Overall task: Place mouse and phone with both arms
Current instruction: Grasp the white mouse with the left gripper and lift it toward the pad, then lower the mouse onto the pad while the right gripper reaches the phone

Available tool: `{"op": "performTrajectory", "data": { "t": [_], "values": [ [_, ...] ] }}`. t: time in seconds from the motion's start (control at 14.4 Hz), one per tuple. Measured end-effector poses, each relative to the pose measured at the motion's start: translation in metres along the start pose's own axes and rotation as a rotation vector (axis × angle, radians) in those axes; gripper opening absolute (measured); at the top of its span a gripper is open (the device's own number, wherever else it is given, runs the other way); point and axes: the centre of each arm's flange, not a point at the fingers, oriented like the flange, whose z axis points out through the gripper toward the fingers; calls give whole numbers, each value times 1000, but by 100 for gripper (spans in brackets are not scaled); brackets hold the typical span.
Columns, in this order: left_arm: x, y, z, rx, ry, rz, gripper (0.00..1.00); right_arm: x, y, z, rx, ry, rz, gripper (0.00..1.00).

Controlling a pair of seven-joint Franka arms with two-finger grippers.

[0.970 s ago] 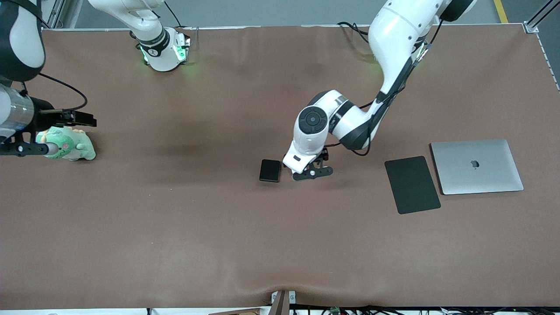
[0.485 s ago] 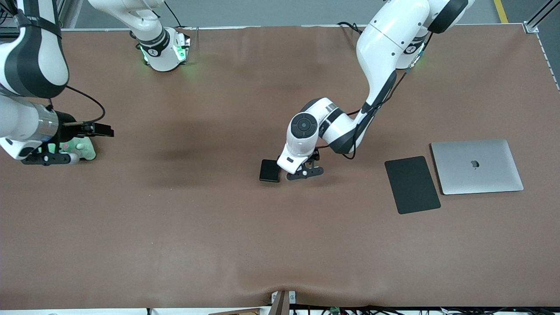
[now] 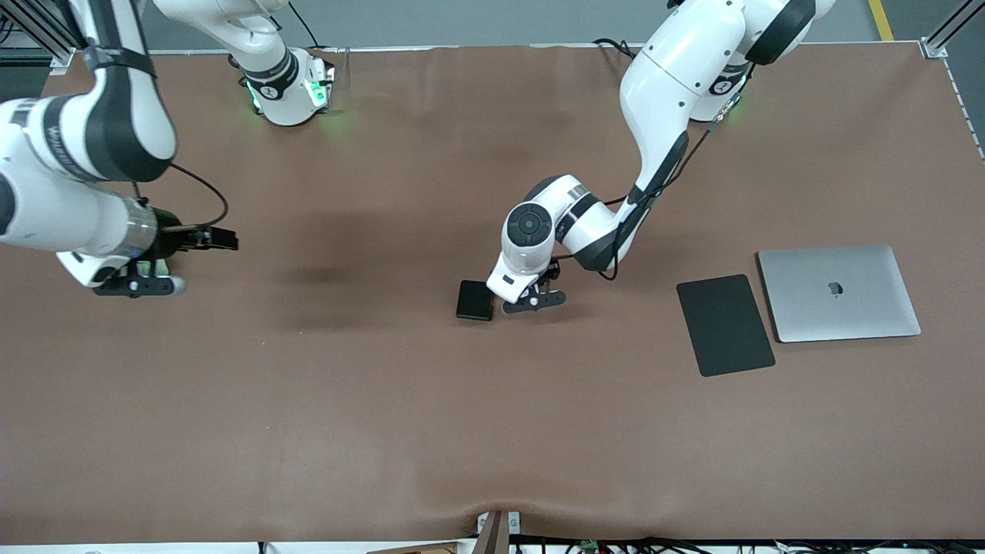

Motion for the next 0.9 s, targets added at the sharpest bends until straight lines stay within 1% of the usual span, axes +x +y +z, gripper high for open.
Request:
{"op": "performTrajectory", "data": {
  "t": [0.07,0.21,0.35,0.48,0.62,0.76,0.9],
  "values": [
    [3,0,-4,-3,6,-2,61,1,-6,3,-2,0,0,100],
    [18,-7,-26,-3,25,-16,61,2,-15,6,17,4,0,100],
    [48,-32,-69,13,45,-17,61,3,-23,7,50,11,-1,100],
    [89,-80,-111,37,56,-6,61,3,-31,7,62,18,0,100],
    [132,-145,-133,87,76,6,61,4,-48,11,56,24,21,100],
    [166,-212,-131,130,70,12,61,5,-79,19,46,42,29,100],
    [188,-274,-116,150,34,11,61,5,-112,27,59,58,34,100]
  ]
}}
